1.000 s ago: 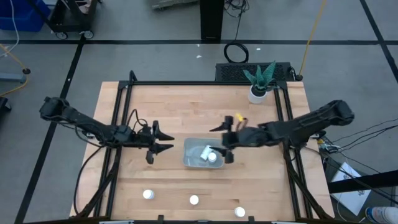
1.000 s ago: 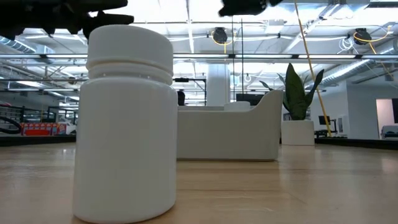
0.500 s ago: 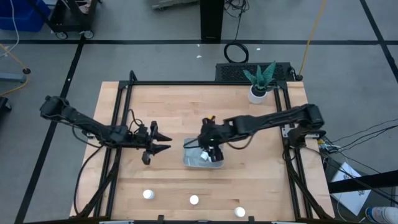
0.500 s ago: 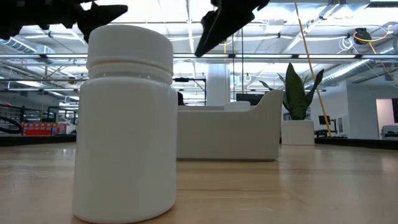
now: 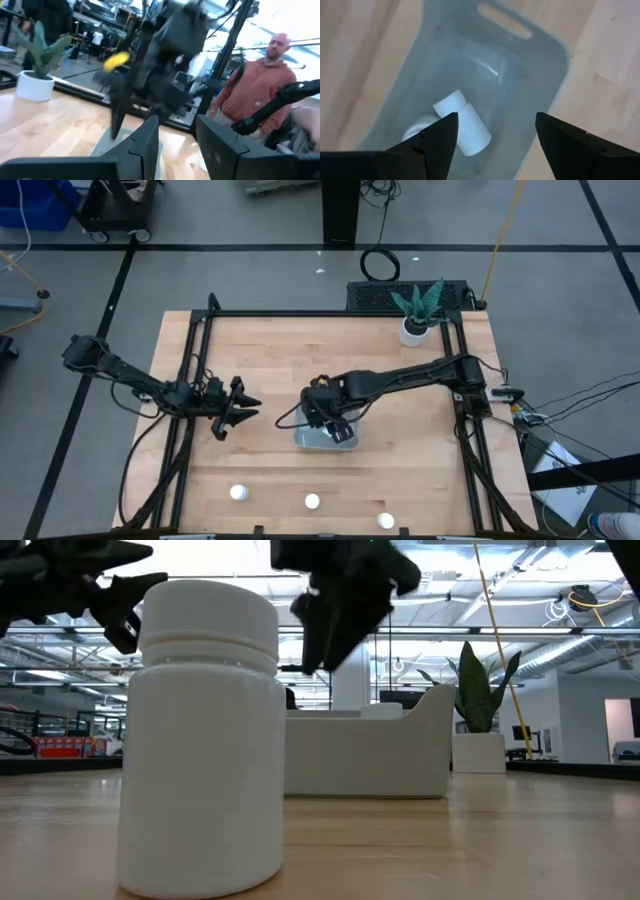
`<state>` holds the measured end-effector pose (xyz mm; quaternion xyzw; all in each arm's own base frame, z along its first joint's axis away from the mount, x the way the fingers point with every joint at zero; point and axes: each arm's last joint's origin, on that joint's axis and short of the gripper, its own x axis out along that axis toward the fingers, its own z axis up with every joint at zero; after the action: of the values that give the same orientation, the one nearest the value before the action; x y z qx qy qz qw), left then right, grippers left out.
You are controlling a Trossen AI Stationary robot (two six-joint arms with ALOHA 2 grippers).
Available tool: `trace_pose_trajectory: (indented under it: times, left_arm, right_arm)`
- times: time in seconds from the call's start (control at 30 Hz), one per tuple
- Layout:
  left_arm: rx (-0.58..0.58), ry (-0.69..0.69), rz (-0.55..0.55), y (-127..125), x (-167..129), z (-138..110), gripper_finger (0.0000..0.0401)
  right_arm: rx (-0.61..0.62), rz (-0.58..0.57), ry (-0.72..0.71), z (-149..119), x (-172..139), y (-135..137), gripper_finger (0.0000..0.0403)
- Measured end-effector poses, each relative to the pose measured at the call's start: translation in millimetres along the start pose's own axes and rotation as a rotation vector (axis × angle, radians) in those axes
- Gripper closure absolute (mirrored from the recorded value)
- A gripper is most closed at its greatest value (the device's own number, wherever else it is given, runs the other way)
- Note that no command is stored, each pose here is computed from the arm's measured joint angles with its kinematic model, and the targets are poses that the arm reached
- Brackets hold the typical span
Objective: Pick and place pill bottles into a basket
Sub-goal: Put the pill bottle into the bin
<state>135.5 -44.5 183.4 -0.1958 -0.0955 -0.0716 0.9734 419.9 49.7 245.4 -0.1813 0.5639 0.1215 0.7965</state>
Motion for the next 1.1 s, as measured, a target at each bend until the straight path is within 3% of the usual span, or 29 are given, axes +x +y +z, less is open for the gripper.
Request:
trace_pose_trajectory:
  times: [0.4, 1.1]
  left_arm:
    - [-0.021, 0.019, -0.036, -1.1, 0.2, -0.7, 0.0260]
    - [-0.011, 0.043, -0.028, -0.3, 0.2, -3.1, 0.0269]
  right_arm:
    - [-0.221, -0.001, 0.102, 5.5, 31.6, 29.0, 0.0146]
    - [-0.230, -0.008, 0.051, -0.7, 55.4, 36.0, 0.0149]
